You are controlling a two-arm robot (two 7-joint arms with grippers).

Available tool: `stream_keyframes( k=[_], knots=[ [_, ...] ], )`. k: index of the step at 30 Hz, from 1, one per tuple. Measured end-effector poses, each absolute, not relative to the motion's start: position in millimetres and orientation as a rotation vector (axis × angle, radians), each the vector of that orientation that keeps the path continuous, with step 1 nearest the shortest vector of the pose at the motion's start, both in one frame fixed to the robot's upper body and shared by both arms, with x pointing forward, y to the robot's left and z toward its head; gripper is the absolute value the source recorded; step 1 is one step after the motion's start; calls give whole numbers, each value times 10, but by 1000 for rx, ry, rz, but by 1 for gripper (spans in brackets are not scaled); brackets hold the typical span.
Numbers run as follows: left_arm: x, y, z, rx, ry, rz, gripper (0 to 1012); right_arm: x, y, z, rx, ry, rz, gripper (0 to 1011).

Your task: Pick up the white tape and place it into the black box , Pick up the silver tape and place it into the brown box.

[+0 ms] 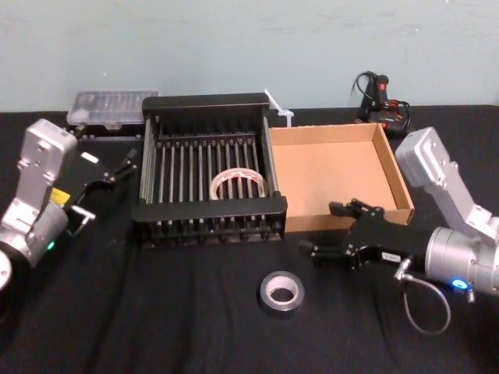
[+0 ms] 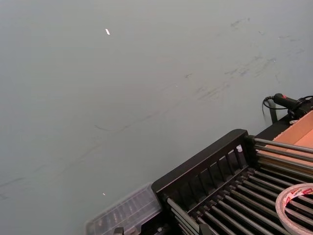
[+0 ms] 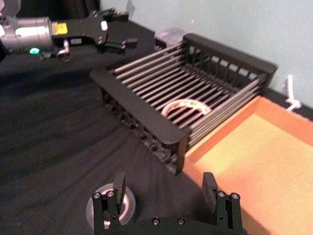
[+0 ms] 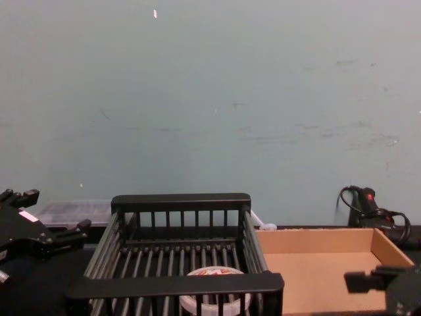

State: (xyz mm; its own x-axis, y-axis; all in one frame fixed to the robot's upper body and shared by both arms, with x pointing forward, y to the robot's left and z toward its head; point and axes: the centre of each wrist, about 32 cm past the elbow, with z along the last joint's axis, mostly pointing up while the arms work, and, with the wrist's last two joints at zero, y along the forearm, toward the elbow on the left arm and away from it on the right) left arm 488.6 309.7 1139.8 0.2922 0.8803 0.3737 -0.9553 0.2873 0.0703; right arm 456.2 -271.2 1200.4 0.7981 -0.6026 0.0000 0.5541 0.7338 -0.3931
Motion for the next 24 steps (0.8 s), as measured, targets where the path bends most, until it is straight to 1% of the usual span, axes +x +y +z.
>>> stream_keyframes(
  k=[24],
  knots=[
    [4886, 3096, 11398, 304, -285, 1248, 1001, 4667, -2432, 11763, -510, 149, -572, 1002]
  ],
)
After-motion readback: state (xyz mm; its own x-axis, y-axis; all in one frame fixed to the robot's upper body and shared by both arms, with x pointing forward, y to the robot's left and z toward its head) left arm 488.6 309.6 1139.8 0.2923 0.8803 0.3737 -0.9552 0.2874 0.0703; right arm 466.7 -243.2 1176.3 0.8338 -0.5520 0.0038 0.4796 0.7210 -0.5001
